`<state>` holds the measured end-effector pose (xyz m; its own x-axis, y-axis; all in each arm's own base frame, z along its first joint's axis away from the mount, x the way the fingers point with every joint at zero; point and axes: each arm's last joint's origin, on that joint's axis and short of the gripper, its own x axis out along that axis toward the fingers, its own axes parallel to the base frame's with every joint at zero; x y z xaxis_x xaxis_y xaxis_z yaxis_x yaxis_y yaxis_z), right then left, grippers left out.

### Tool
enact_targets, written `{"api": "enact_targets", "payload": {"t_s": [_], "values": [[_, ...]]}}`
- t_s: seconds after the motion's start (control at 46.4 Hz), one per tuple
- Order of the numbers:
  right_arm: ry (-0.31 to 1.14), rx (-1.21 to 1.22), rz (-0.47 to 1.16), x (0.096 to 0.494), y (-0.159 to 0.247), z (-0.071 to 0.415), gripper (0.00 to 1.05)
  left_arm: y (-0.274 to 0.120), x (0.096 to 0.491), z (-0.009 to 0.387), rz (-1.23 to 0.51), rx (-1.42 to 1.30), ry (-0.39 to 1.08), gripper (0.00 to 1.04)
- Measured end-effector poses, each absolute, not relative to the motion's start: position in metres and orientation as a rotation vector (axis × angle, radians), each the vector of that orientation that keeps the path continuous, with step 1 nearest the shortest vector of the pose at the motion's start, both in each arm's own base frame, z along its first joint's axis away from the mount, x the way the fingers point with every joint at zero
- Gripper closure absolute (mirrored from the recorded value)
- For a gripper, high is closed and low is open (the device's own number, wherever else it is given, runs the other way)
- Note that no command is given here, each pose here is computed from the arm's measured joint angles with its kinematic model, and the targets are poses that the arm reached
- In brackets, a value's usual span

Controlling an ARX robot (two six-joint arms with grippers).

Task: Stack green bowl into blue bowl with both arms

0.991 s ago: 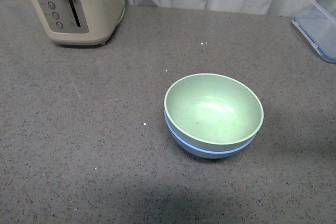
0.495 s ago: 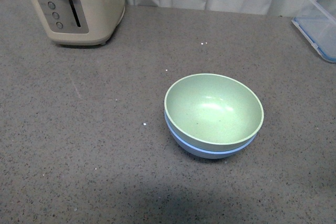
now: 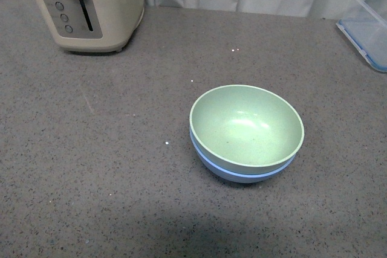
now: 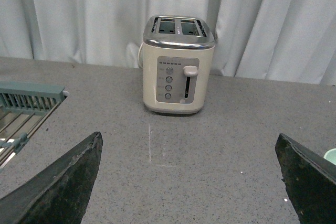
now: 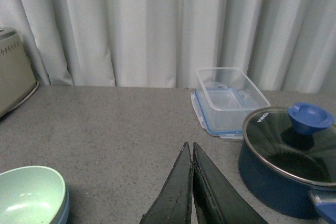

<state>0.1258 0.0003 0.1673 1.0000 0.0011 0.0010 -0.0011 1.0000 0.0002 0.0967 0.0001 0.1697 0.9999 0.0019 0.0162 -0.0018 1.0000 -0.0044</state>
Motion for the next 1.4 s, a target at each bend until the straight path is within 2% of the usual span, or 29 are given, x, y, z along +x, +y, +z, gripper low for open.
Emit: {"api": "enact_targets", "payload": {"t_s": [0.862, 1.271, 1.4], "values": [[0.009, 0.000, 0.002, 0.099, 0.000, 0.164, 1.04, 0.000, 0.097, 0.170, 0.002, -0.004, -0.016, 0.06], [-0.001, -0.001, 0.004, 0.098, 0.000, 0.165, 1.03, 0.000, 0.097, 0.170, 0.001, -0.004, -0.016, 0.06], [0.000, -0.002, 0.003, 0.098, 0.000, 0.165, 0.78, 0.000, 0.097, 0.170, 0.001, -0.004, -0.016, 0.06]]}}
